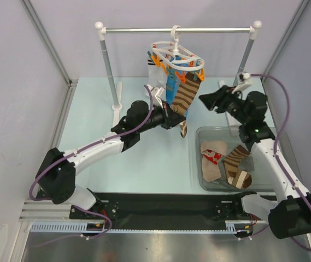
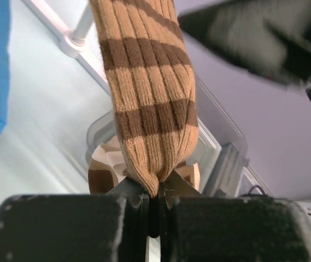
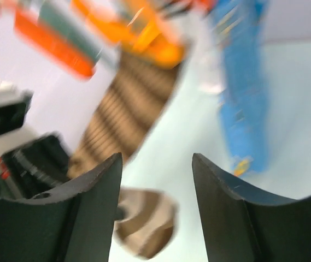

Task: Remove the socks clipped to the hanger

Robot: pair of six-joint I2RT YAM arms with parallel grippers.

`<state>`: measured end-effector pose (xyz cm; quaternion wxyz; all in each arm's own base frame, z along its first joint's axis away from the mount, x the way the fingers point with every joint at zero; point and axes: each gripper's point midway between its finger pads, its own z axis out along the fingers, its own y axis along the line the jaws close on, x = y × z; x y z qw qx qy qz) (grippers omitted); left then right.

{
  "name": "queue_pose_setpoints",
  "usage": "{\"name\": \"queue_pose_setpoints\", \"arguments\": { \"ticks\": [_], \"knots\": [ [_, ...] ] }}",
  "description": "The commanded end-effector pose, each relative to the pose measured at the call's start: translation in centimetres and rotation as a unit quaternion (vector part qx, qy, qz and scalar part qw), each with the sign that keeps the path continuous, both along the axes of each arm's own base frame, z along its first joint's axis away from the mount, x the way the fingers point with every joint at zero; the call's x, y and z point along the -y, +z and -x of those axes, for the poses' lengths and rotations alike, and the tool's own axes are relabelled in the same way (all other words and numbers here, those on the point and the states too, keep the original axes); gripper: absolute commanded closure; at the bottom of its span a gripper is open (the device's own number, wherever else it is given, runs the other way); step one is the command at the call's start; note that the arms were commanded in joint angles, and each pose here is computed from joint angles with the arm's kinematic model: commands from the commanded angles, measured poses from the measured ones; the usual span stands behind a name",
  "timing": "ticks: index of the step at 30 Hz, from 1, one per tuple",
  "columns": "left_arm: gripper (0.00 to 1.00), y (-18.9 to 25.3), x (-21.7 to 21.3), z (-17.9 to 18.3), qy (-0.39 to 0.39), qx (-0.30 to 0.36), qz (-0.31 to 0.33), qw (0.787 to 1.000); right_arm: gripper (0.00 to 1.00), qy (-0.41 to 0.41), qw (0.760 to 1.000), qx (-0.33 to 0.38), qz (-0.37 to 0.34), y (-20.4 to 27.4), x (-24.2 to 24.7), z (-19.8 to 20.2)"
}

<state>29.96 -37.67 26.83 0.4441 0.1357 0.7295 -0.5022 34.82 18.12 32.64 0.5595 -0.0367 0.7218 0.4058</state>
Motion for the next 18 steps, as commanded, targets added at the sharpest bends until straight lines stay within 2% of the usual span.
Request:
{"name": "queue_pose_setpoints", "arguments": {
  "ticks": [1,6,11,15,18],
  "knots": [
    [1.0,2.6,-0.2,1.7,-0.044,0.015,0.027,0.999,0.42,-0.006,0.997,0.076,0.012,4.9,3.1,0.8],
    [1.0,1.8,0.2,1.7,-0.06,0.009,0.016,0.998,0.43,-0.016,0.994,0.099,0.034,6.4,5.4,-2.0],
    [1.0,0.5,0.3,1.1,-0.053,-0.004,0.001,0.999,0.45,0.022,0.993,0.112,0.035,8.0,4.7,-2.5],
    [1.0,-0.5,-0.1,-0.1,-0.045,-0.015,-0.01,0.999,0.56,-0.001,0.988,0.145,0.053,8.9,5.3,-3.6],
    [1.0,-0.4,-0.3,-0.4,-0.043,-0.014,-0.009,0.999,0.56,0.0,0.986,0.146,0.076,8.1,5.5,-5.5]
  ]
}}
